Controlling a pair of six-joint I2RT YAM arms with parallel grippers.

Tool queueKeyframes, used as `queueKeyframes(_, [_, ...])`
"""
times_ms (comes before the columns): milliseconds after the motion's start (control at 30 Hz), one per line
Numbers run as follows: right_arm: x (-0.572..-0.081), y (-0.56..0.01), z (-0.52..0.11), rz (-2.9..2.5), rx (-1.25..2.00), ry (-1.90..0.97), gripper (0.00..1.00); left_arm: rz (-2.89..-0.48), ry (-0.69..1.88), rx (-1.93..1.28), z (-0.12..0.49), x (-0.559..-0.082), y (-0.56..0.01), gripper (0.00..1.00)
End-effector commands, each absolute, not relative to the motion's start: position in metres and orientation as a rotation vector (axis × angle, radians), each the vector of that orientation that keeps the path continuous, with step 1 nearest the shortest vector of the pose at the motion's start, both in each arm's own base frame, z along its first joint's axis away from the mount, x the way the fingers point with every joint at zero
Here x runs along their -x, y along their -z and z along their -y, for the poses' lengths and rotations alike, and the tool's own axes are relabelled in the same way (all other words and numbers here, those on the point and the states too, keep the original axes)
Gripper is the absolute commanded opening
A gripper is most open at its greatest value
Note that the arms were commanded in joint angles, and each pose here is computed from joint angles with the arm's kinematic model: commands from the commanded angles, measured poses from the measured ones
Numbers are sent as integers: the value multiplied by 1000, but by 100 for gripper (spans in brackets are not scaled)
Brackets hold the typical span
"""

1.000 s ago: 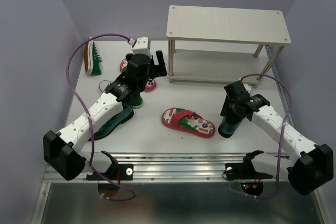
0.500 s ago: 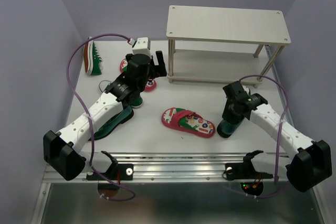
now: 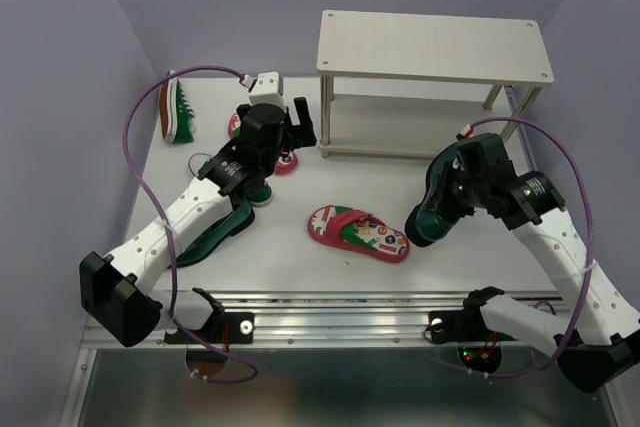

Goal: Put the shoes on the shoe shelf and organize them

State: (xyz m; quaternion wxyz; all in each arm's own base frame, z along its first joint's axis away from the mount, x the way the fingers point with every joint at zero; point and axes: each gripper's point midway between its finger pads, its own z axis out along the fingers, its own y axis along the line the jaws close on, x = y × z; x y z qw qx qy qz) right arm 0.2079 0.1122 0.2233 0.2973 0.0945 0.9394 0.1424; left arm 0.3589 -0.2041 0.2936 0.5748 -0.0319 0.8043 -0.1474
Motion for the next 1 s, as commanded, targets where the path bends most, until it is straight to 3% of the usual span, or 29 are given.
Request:
queueKeyframes(0, [-202,-268,-141,-2432,-26,-596,1,-1819,358,125,194,-356,-316,99])
queueKeyframes(300, [-181,-339,-178,-2247,288,-909,1,-1818,340,138,187,-352,-317,99])
queueKeyframes(600, [-179,-368,-196,-2163,543,-994,1,-1817,337,141,187,-354,-319,99])
queueKeyframes(967, [-187,-454,-216,-1822,737,-1053,1,-1832,331,126,189,-355,-314,99])
